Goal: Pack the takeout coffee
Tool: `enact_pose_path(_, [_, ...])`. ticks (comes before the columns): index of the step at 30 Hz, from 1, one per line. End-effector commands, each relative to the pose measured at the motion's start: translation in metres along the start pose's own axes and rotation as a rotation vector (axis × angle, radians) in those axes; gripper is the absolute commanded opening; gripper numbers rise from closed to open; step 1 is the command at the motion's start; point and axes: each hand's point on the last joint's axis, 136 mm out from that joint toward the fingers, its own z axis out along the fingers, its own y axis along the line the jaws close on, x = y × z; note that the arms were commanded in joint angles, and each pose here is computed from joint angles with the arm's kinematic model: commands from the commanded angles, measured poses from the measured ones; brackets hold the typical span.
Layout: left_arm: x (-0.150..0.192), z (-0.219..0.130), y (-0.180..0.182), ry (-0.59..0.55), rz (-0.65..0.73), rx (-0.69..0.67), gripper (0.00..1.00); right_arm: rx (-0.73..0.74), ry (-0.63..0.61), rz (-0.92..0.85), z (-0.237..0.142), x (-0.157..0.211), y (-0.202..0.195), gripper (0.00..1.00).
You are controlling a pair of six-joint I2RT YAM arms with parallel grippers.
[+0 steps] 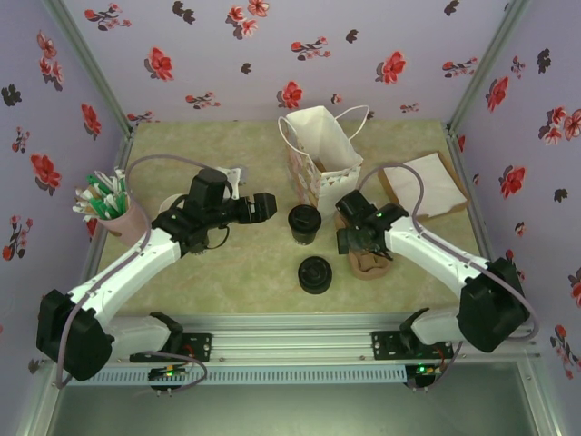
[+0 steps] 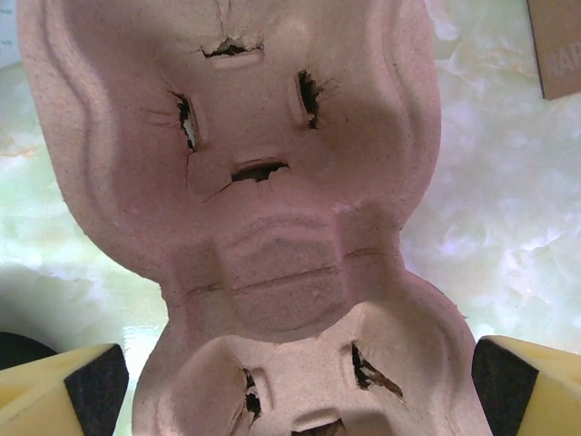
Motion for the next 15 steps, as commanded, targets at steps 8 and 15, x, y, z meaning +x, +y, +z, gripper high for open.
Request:
enact_pose_path(8, [-0.003, 0.000, -0.002, -0.012, 0.031, 0.001, 0.90, 0.192, 0.012, 0.020, 0.010, 0.005, -0.027, 0.99])
enact_pose_path(15, [-0.004, -0.002, -0.004, -0.017, 0.034, 0.010, 0.90, 0.288, 0.027, 0.098, 0.007, 0.007, -0.053, 0.99])
